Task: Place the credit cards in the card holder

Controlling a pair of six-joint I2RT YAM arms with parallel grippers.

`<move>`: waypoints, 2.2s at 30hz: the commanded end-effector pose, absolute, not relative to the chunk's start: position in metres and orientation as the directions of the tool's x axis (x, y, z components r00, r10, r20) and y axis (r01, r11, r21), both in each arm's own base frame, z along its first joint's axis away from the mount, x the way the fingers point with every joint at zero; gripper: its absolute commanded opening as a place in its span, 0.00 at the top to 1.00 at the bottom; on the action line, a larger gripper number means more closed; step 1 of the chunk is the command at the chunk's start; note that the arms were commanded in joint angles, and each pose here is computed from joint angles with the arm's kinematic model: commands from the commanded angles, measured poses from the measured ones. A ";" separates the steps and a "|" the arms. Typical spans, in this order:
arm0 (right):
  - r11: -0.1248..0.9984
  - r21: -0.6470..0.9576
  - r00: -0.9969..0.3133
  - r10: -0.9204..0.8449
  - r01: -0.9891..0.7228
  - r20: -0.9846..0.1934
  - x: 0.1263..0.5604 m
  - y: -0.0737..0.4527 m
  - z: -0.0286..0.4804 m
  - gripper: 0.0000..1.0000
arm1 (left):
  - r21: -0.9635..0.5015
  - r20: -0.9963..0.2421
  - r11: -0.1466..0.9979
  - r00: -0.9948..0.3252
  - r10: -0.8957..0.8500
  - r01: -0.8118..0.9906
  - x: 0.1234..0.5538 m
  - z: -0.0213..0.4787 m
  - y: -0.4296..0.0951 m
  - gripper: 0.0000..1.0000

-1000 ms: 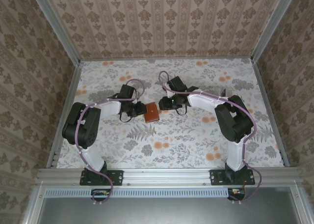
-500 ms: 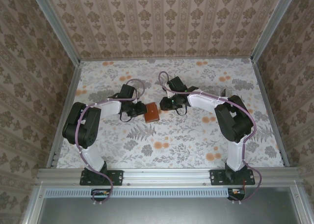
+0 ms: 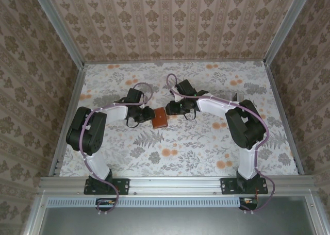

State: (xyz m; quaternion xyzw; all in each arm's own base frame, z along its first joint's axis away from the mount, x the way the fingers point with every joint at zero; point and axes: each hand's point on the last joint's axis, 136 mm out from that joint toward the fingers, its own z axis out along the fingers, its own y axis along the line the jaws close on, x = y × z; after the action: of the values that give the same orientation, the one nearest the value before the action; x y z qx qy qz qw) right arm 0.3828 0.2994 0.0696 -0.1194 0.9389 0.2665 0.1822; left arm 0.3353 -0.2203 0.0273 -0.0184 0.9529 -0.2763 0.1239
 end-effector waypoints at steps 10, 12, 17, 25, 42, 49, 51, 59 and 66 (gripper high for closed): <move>0.820 0.475 -0.913 -0.132 -0.319 -0.385 0.387 0.313 0.062 0.71 | -0.481 -0.155 0.876 -0.985 -0.072 0.012 0.320 0.002 -0.214 0.76; 0.821 0.474 -0.914 -0.134 -0.318 -0.382 0.387 0.313 0.062 0.78 | -0.483 -0.156 0.875 -0.985 -0.072 0.012 0.321 0.002 -0.215 0.76; 0.817 0.478 -0.913 -0.135 -0.322 -0.385 0.386 0.314 0.064 0.88 | -0.484 -0.154 0.875 -0.985 -0.072 0.012 0.321 0.002 -0.215 0.77; 0.790 0.500 -0.902 -0.147 -0.354 -0.406 0.383 0.322 0.075 0.78 | -0.483 -0.152 0.876 -0.986 -0.072 0.011 0.320 0.002 -0.214 0.77; 0.785 0.511 -0.904 -0.144 -0.352 -0.402 0.380 0.324 0.075 0.91 | -0.485 -0.148 0.874 -0.987 -0.070 0.011 0.320 0.001 -0.215 0.79; 0.757 0.552 -0.913 -0.144 -0.351 -0.383 0.375 0.343 0.068 0.98 | -0.493 -0.148 0.870 -0.986 -0.071 0.011 0.320 0.003 -0.217 0.80; 0.759 0.547 -0.913 -0.152 -0.354 -0.379 0.374 0.346 0.065 0.99 | -0.495 -0.147 0.869 -0.987 -0.072 0.010 0.320 0.003 -0.217 0.81; 0.782 0.515 -0.917 -0.177 -0.351 -0.357 0.372 0.347 0.047 0.99 | -0.494 -0.142 0.869 -0.987 -0.073 0.007 0.319 0.001 -0.216 0.82; 0.786 0.513 -0.919 -0.175 -0.347 -0.353 0.375 0.348 0.043 0.98 | -0.498 -0.142 0.867 -0.987 -0.071 0.009 0.320 0.002 -0.217 0.82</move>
State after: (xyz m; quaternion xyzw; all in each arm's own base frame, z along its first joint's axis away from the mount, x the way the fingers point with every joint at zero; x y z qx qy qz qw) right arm 0.3756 0.3410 0.0500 -0.1389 0.9322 0.2962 0.1547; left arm 0.3365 -0.2222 0.0275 -0.0176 0.9520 -0.2805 0.1213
